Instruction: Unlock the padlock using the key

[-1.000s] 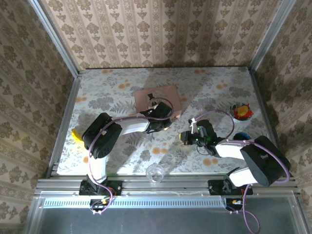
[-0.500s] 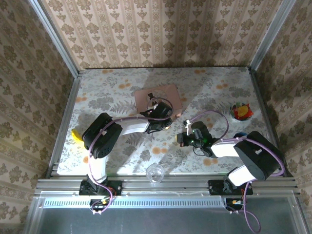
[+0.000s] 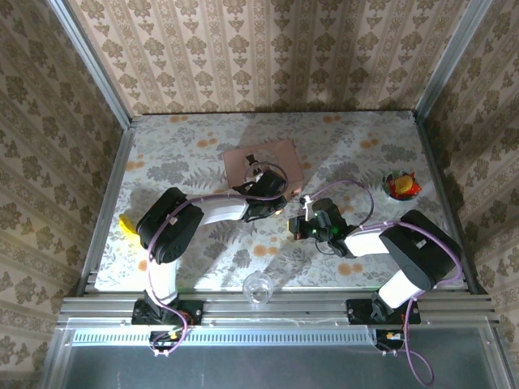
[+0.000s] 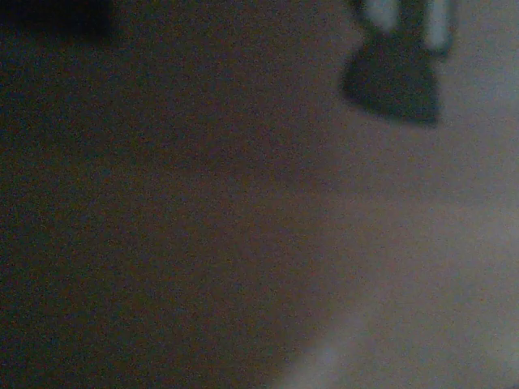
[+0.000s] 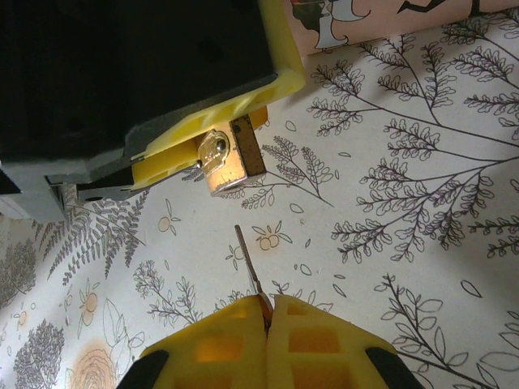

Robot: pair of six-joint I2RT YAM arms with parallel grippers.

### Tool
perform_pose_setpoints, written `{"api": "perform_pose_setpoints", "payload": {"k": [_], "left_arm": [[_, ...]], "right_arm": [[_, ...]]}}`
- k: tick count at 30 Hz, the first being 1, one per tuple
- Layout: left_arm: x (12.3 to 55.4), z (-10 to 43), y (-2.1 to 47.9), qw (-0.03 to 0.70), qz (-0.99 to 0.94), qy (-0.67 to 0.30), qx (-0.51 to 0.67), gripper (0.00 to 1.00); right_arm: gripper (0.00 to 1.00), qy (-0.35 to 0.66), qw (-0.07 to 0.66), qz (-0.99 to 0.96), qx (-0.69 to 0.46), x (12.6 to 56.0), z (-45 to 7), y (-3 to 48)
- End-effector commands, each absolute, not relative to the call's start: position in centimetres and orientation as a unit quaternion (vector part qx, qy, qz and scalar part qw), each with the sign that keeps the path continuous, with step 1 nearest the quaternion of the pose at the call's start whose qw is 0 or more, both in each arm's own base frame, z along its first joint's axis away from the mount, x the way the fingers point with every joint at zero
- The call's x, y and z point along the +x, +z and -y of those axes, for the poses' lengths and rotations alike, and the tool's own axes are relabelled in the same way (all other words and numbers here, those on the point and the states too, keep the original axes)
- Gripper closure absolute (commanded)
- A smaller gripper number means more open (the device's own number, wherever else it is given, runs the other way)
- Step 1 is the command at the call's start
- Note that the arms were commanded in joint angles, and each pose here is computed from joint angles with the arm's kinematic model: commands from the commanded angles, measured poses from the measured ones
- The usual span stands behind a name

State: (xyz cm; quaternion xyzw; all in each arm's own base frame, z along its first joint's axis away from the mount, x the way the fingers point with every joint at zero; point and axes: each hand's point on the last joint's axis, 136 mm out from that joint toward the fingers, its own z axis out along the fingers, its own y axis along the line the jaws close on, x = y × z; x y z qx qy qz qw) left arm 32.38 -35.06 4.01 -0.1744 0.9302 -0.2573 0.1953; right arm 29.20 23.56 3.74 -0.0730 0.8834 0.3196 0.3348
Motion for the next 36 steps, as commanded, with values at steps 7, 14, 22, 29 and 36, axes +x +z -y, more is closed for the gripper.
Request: {"api": "perform_pose_setpoints", "payload": {"k": [7, 14, 22, 29, 36], "left_arm": [[31.9, 35.6, 3.8, 0.165, -0.922, -0.285, -0.203, 1.00], [31.9, 35.8, 3.7, 0.162, -0.922, -0.288, -0.201, 1.00], [31.9, 35.7, 3.8, 0.163, -0.921, -0.289, -0.201, 1.00], [32.0, 35.6, 3.8, 0.165, -0.921, -0.289, -0.203, 1.00], [32.0, 35.8, 3.8, 0.162, -0.919, -0.295, -0.206, 1.00]], "right_arm": [[1.00, 0.324, 0.364, -0.871, -0.068, 30.8, -24.4, 4.9], [1.00, 0.327, 0.364, -0.870, -0.066, 31.2, -24.7, 4.9], [1.00, 0.328, 0.359, -0.872, -0.058, 31.3, -24.7, 4.4], [1.00, 0.328, 0.359, -0.872, -0.055, 30.1, -23.9, 3.7], [1.00, 0.327, 0.361, -0.872, -0.052, 29.7, -23.5, 3.4]]}}
